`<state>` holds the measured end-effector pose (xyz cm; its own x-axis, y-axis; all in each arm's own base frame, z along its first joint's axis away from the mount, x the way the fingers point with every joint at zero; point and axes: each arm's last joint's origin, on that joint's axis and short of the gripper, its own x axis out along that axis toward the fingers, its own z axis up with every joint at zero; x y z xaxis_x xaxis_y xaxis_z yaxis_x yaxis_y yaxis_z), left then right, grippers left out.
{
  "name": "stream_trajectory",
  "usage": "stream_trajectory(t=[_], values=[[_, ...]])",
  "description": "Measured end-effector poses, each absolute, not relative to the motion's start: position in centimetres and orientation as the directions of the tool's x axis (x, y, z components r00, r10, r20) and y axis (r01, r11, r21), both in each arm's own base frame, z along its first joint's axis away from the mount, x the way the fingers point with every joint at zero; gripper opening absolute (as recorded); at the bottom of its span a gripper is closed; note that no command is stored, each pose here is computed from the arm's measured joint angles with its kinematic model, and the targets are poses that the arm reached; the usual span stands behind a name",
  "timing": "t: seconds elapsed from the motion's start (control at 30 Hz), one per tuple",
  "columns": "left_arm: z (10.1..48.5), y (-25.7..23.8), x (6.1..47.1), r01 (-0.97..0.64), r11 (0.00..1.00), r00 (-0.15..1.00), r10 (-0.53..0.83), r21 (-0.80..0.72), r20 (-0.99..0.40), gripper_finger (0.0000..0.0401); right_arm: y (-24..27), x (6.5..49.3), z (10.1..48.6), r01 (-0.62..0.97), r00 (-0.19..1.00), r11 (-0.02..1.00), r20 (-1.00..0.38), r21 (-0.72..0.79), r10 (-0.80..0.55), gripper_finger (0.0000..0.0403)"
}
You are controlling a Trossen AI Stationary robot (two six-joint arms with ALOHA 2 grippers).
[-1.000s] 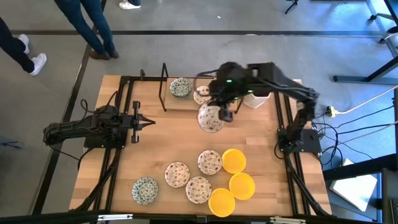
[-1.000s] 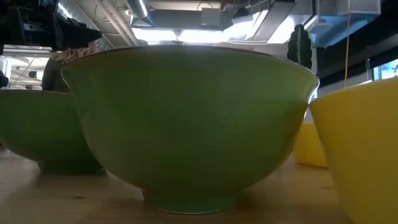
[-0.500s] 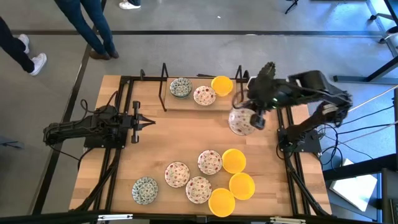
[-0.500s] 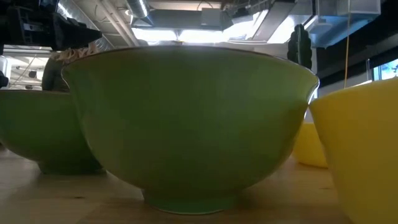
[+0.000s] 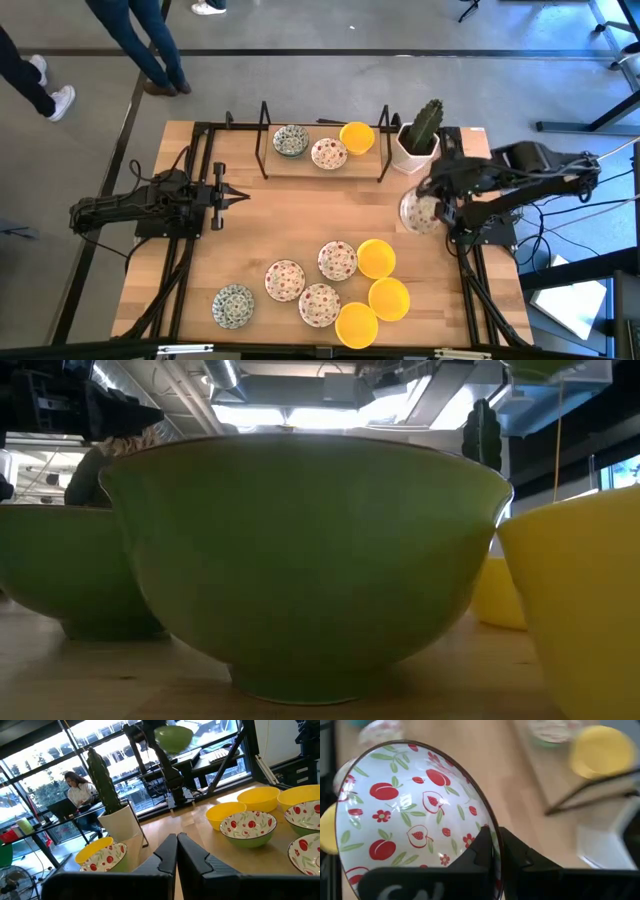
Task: Pick & Place Mini bowls
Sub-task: Stack the red patterned bowl on the red patterned bowl on the shelf
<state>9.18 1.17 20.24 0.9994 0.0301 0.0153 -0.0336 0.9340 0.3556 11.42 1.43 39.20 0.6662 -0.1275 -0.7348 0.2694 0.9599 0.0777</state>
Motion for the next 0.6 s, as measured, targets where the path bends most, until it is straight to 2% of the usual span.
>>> stream_trajectory(t=[0.17, 0.27, 0.4, 0.6], values=[[20.2, 1.2, 9.2, -0.034, 0.934, 0.999, 0.030, 0.356, 0.016, 0.0005, 2.0, 11.6, 35.0, 0.050, 0.695, 0.988, -0.716, 0.149, 0.073, 0.0016], [20.2, 1.2, 9.2, -0.034, 0.934, 0.999, 0.030, 0.356, 0.016, 0.0008, 2.5, 12.1, 32.4, -0.043, 0.653, 0.978, -0.735, 0.203, 0.181, 0.0016], [20.2, 1.2, 9.2, -0.034, 0.934, 0.999, 0.030, 0.356, 0.016, 0.0006, 2.6, 12.8, 29.6, -0.075, 0.673, 0.976, -0.711, 0.205, 0.201, 0.0016], [20.2, 1.2, 9.2, -0.034, 0.934, 0.999, 0.030, 0.356, 0.016, 0.0006, 1.8, 11.6, 28.2, -0.033, 0.756, 0.980, -0.636, 0.198, 0.155, 0.0016]])
